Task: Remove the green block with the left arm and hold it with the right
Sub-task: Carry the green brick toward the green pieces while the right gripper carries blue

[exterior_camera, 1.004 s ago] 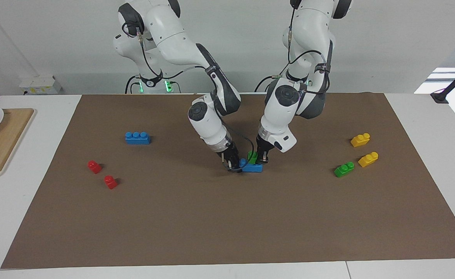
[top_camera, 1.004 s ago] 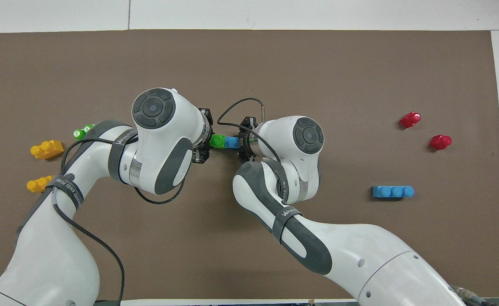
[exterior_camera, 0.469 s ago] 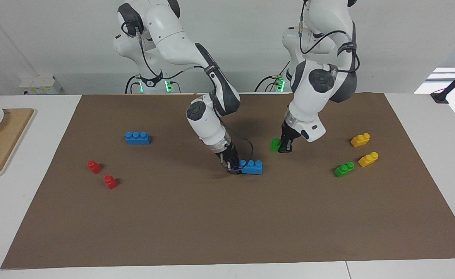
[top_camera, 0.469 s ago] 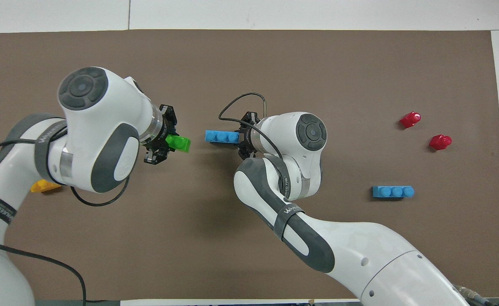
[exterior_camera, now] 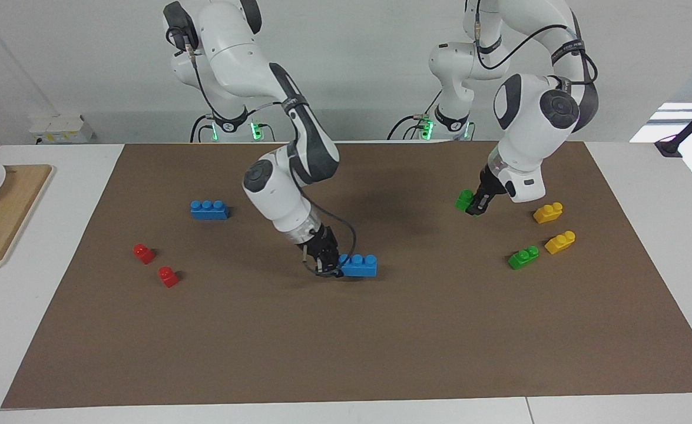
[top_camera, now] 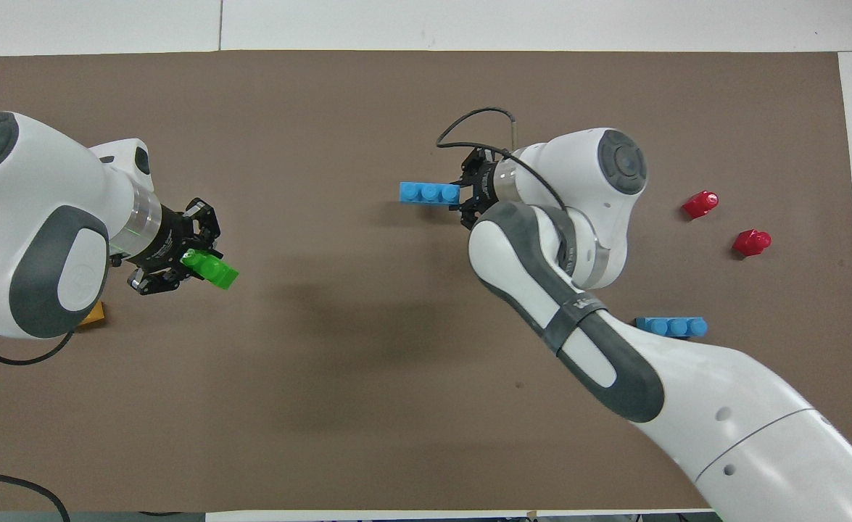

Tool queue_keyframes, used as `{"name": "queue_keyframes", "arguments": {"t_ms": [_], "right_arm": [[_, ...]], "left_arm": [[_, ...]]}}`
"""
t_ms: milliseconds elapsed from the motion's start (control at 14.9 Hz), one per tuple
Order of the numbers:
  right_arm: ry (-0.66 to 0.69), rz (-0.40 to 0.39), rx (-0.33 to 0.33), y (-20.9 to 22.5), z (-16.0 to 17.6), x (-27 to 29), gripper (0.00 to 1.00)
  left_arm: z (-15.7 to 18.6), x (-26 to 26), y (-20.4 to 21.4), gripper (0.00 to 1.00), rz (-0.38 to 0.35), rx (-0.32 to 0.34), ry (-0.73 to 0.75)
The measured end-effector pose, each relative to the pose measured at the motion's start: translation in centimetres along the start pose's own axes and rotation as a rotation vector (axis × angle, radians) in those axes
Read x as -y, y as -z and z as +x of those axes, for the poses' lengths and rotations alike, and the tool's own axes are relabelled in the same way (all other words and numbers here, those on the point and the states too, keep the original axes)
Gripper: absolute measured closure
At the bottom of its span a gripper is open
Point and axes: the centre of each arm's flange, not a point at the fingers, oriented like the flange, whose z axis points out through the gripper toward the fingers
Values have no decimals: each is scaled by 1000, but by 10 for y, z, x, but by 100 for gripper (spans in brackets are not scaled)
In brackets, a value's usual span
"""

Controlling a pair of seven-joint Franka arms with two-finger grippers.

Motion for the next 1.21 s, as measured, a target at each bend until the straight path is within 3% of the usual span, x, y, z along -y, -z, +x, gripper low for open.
{"name": "queue_keyframes", "arguments": {"t_ms": [335,536,871,1205], "right_arm": [[60,-115,38,85,135,21,65],[31,-148,58,107,193,14,65],[3,-172,50,93,252,-22,65],[-6,-169,44,93,290,-47,65]], "left_arm": [[48,52,-24,65,-4,16,-352],[67,75,-36,65,2,-12,-520],[85,75,-72,65,3,-88,-571],[90,79,-106,65,0,-97,-586]]}}
